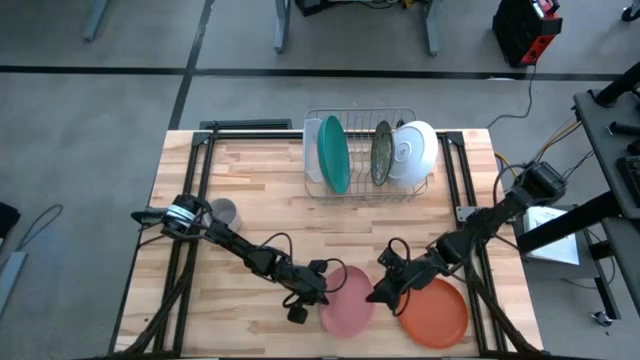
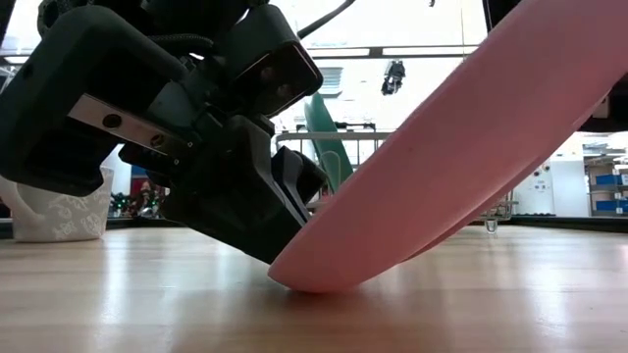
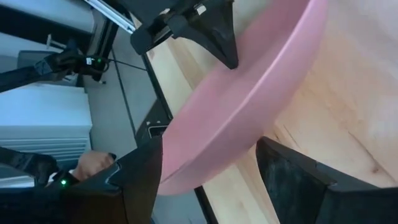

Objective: Sort dishes
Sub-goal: Put the pink plate in the dish rack

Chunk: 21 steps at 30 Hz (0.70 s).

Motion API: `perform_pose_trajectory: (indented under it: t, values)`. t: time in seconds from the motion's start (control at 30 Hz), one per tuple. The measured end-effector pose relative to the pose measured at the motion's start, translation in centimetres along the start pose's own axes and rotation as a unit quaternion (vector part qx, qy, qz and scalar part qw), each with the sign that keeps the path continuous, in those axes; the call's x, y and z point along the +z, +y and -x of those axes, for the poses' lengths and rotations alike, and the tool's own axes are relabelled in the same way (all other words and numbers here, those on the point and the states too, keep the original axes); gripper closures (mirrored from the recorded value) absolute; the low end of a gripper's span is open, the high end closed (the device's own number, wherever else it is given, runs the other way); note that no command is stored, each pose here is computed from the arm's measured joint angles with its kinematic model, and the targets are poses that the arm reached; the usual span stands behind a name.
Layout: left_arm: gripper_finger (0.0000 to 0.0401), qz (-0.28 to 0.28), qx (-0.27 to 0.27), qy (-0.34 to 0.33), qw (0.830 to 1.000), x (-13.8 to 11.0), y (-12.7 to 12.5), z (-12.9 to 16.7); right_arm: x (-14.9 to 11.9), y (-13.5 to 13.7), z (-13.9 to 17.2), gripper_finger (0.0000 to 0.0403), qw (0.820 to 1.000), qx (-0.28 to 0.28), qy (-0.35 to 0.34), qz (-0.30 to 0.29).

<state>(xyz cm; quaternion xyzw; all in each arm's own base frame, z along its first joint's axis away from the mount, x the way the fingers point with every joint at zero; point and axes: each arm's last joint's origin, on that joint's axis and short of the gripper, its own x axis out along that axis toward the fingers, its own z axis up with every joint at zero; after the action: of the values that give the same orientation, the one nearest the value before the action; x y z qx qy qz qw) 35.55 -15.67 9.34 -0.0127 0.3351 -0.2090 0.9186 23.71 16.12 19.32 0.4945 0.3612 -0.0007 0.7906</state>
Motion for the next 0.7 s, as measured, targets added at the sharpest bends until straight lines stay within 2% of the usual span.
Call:
perform_pose_trajectory:
  t: [0.23,0.6,0.7]
  values:
    - [0.0401,-0.012,0.009,-0.007,1.000,0.1,0.0,0.0,-0.1,-0.3,-0.4,0.0200,0.999,-0.050,0.010,-0.001]
    - [0.0401,-0.002,0.011,-0.021,1.000,0.6,-0.1,0.1,0.0,-0.9,-0.1,0.0344,0.996,-0.086,0.003,0.018]
    - [0.0401,0.005,0.014,-0.018,1.000,0.8,-0.1,0.4,-0.1,-1.3,0.0,0.0370,0.994,-0.107,0.006,0.022]
